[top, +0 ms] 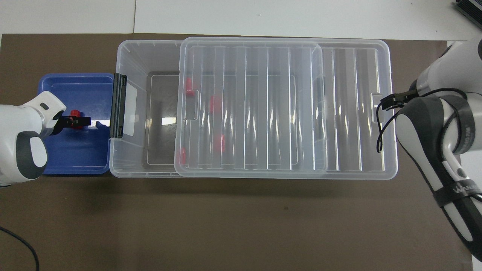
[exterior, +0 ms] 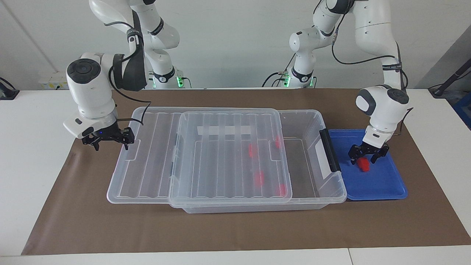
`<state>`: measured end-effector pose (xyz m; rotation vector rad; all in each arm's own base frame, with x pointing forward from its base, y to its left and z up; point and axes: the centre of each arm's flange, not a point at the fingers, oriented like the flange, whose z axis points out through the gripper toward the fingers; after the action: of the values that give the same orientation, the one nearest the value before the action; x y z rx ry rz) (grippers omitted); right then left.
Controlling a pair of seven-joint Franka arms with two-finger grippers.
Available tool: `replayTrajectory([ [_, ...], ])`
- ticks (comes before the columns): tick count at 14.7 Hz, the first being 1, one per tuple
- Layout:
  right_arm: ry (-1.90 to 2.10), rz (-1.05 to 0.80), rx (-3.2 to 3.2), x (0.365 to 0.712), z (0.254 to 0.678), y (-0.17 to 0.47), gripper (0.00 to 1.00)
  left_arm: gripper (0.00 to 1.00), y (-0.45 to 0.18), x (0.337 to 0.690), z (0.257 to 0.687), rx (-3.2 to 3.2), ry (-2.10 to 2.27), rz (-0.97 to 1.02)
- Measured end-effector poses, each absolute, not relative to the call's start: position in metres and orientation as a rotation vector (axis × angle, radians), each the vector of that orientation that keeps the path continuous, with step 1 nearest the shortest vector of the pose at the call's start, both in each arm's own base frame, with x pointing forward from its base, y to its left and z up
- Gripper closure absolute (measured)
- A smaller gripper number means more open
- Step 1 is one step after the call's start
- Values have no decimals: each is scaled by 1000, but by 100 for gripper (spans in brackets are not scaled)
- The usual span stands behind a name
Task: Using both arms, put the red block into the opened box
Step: 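Pull the clear lid toward the right gripper while the left gripper grasps the block, then lift the red block with the left gripper while the right gripper draws back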
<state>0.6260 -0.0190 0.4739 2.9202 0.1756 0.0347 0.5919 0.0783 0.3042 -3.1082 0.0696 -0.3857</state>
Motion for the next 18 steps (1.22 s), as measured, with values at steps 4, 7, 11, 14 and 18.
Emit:
replayTrajectory([
  [4, 178, 15, 2904, 625, 474, -22, 0, 30, 78, 593, 300, -3107, 70, -397],
  [7, 178, 2, 2890, 624, 473, -25, 0, 50, 79, 594, 298, -3106, 68, -405],
  [11, 179, -16, 2866, 622, 474, -30, 0, 66, 79, 597, 303, -3106, 68, -401],
  [14, 176, -27, 2860, 620, 476, -37, 0, 66, 82, 611, 328, -3131, 71, -284],
  [18, 199, -33, 2855, 618, 480, -48, 0, 66, 81, 624, 425, -3161, 77, -64],
])
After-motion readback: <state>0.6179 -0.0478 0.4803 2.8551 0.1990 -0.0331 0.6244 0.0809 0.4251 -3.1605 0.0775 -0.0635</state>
